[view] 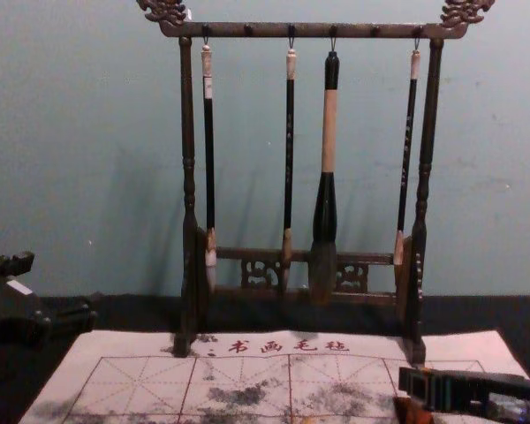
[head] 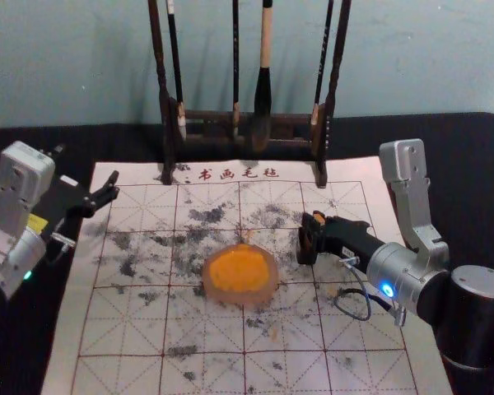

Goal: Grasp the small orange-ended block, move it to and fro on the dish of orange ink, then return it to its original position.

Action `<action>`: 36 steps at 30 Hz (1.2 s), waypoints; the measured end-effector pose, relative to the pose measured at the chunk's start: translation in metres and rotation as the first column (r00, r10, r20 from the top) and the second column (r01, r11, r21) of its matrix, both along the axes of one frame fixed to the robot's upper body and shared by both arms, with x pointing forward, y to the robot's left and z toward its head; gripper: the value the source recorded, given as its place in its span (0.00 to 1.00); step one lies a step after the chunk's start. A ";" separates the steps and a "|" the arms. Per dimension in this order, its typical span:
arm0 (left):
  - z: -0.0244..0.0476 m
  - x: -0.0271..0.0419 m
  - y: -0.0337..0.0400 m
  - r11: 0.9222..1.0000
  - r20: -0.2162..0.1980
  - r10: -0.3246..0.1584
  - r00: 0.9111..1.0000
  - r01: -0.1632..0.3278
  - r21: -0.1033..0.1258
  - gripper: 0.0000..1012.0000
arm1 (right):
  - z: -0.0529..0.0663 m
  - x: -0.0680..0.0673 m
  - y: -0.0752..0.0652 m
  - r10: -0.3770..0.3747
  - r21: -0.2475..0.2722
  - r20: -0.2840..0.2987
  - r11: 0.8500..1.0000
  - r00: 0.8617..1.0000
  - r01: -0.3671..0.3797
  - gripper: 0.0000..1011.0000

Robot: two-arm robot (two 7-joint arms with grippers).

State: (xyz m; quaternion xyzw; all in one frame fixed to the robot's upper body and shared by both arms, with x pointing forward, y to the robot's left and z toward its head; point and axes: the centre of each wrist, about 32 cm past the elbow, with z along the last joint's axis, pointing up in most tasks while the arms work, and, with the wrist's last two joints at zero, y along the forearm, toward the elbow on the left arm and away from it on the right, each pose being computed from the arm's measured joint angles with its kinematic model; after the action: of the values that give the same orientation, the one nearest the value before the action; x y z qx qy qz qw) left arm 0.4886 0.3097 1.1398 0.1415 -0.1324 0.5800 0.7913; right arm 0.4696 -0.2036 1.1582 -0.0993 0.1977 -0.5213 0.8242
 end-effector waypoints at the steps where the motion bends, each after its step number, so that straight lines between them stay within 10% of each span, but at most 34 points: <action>1: 0.0000 0.0000 0.0000 1.000 0.000 0.000 1.000 0.000 0.000 0.99 | 0.000 0.000 0.000 0.000 0.000 0.000 1.000 1.000 0.000 0.11; 21: 0.0000 0.0000 0.0000 1.000 0.000 0.000 1.000 0.000 0.000 0.99 | 0.019 -0.007 -0.009 0.078 -0.021 0.157 0.997 0.985 -0.076 0.11; 36: 0.0000 0.0000 0.0000 1.000 0.000 0.000 1.000 0.000 0.000 0.99 | 0.037 0.021 -0.023 0.310 -0.142 0.383 0.951 0.870 -0.276 0.11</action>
State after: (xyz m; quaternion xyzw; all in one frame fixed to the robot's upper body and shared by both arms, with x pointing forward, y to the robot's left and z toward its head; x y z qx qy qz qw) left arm 0.4886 0.3097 1.1398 0.1415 -0.1325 0.5799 0.7913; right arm 0.4903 -0.2265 1.1953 -0.0533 -0.0143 -0.4073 0.9116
